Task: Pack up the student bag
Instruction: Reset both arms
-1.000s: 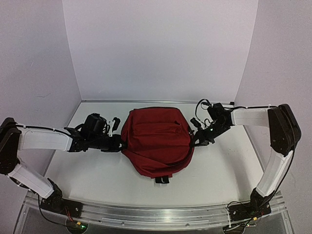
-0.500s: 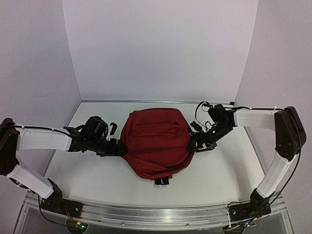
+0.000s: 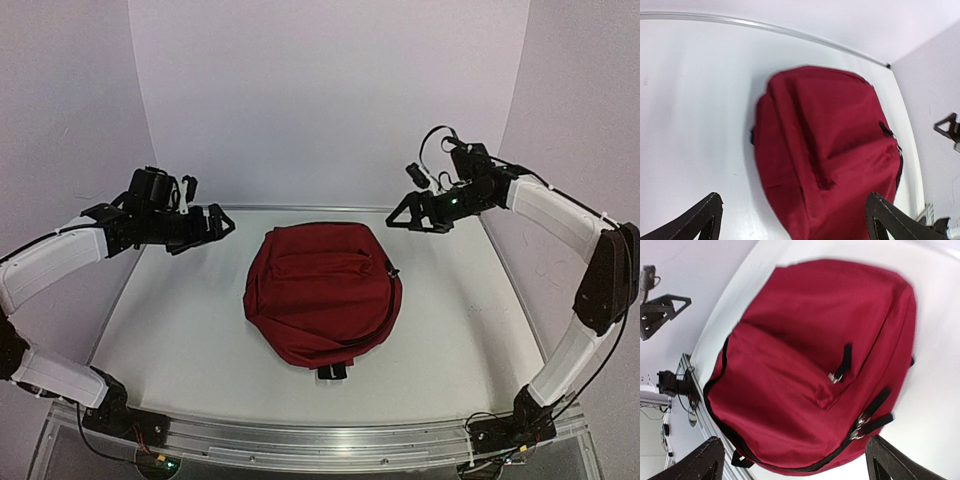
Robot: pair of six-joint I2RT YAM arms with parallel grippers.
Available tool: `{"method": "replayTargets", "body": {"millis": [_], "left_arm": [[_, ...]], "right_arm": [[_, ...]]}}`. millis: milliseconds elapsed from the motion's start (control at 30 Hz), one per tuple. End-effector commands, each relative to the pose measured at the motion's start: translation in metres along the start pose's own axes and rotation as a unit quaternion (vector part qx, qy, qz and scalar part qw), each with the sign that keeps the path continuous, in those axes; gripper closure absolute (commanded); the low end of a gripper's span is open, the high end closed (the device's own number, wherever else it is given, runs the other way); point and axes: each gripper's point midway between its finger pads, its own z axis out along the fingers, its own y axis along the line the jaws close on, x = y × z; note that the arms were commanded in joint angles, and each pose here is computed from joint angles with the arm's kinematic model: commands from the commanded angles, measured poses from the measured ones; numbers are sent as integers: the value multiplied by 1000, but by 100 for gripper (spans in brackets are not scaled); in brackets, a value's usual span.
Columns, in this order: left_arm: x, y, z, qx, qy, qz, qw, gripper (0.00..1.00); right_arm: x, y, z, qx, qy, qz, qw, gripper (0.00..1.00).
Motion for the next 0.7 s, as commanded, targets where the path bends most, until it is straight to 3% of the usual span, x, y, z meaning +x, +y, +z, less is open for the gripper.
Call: {"method": "replayTargets", "body": {"millis": [0, 133, 300, 467, 667], "left_arm": [[-33, 13, -17, -22, -22, -17, 999, 0], [-27, 41, 2, -46, 13, -51, 998, 0], [11, 58, 32, -44, 65, -80, 994, 0], [30, 57, 37, -8, 59, -101, 993, 0], [33, 62, 29, -15, 45, -95, 994, 0]], "right_arm": [[-29, -14, -44, 32, -58, 0, 998, 2], [-7, -52, -53, 62, -55, 31, 996, 2], [32, -87, -61, 68, -44, 69, 994, 2], [65, -103, -61, 97, -31, 75, 992, 2], [72, -104, -61, 101, -33, 79, 991, 2]]}}
